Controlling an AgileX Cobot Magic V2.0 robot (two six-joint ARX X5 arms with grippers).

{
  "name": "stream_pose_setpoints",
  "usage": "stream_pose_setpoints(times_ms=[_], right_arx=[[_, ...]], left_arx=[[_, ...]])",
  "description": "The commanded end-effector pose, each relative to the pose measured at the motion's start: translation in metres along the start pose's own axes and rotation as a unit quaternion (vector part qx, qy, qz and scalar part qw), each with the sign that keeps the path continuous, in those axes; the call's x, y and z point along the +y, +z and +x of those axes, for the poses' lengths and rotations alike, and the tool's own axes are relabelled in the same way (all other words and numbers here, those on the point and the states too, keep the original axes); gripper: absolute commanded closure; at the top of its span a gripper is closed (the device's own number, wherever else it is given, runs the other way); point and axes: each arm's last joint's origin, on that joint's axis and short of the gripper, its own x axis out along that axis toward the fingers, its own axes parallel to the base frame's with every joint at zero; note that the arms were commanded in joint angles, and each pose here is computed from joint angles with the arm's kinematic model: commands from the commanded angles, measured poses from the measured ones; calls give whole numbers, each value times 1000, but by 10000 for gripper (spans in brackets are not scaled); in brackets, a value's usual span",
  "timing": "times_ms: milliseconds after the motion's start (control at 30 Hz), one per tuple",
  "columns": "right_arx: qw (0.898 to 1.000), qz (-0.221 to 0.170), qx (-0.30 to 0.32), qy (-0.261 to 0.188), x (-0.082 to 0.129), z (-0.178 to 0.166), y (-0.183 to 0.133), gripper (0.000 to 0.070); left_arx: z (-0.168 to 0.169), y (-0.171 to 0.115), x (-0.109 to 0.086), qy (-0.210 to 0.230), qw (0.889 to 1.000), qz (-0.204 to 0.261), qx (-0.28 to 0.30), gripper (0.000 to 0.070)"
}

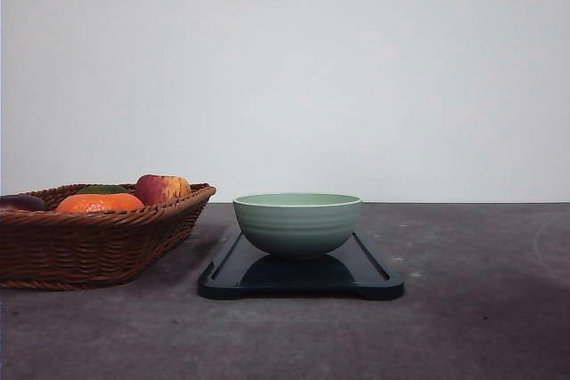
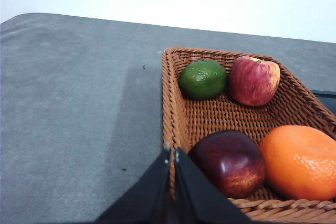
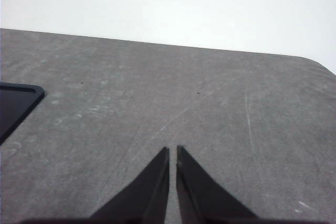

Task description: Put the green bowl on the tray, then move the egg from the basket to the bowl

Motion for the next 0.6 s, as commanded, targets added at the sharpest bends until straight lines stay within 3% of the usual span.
stream_pose_setpoints(times_ms=[0,567], right_arx=[[1000,8,-1,-1,0,0,-1,683],[1000,9,-1,-1,0,0,-1,683]], left_arx=[[2,-7,1,3,1000,2,13,700],[2,-7,1,3,1000,3,13,700]])
